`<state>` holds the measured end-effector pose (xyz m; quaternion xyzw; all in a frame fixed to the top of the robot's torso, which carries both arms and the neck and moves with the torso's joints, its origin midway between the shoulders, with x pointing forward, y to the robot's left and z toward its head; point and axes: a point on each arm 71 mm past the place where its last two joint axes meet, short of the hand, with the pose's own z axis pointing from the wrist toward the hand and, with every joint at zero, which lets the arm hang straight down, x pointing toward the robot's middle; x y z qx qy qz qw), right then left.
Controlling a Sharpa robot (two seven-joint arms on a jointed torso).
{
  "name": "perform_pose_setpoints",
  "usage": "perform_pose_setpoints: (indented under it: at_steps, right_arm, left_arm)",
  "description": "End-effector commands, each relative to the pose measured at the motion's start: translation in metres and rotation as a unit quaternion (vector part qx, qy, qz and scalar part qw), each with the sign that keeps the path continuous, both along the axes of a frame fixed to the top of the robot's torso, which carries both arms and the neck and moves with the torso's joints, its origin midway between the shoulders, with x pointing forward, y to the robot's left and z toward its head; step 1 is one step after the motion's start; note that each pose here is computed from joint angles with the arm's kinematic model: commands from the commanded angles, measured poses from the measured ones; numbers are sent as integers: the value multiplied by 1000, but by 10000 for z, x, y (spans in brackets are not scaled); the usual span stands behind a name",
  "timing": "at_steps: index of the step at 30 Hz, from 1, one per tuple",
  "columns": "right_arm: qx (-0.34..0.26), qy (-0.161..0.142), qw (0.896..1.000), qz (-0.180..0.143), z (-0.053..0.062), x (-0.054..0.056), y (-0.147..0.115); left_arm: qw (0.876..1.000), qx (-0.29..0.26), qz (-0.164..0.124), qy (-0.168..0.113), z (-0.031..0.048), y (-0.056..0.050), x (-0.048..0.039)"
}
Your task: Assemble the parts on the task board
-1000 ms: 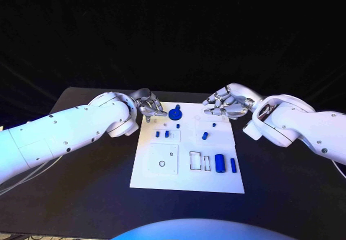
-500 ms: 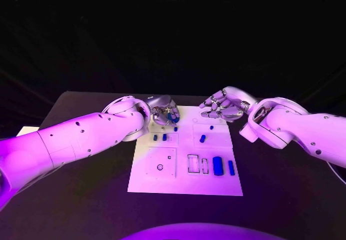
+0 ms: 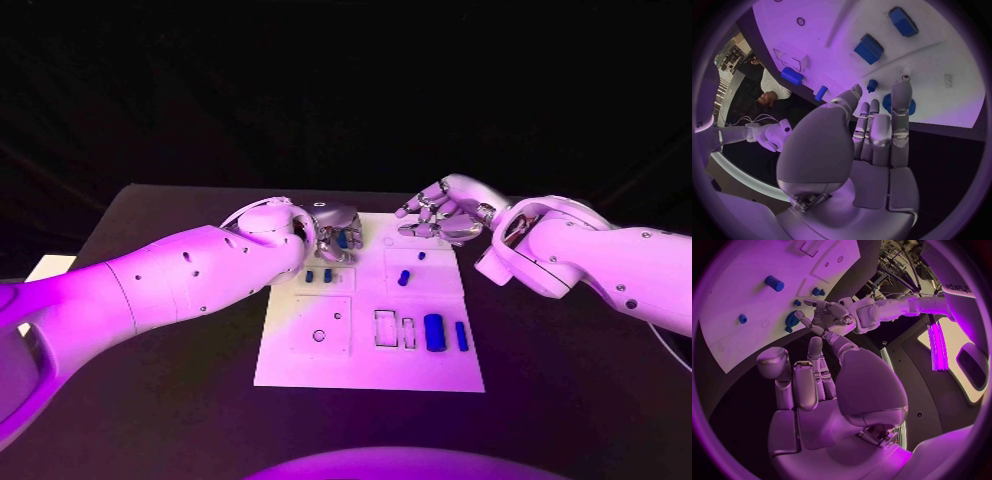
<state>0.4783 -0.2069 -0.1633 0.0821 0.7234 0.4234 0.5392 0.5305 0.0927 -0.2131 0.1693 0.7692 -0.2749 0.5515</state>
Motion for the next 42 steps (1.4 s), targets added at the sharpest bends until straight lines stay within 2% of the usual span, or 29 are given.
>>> perform_pose_setpoints:
  at_steps: [1, 16, 29, 42]
  right_arm:
    - [2, -3, 1000, 5, 0, -4, 16]
    - [2, -1, 1000, 8, -7, -4, 29]
    - [2, -1, 1000, 10, -11, -6, 40]
    - [2, 0, 1000, 11, -13, -8, 49]
  left_arm:
    - [999, 41, 2, 0, -47, -17, 8]
    - [998, 59, 12, 5, -119, -67, 23]
    - [998, 65, 12, 9, -152, -96, 23]
    - [999, 53, 9, 2, -165, -116, 21]
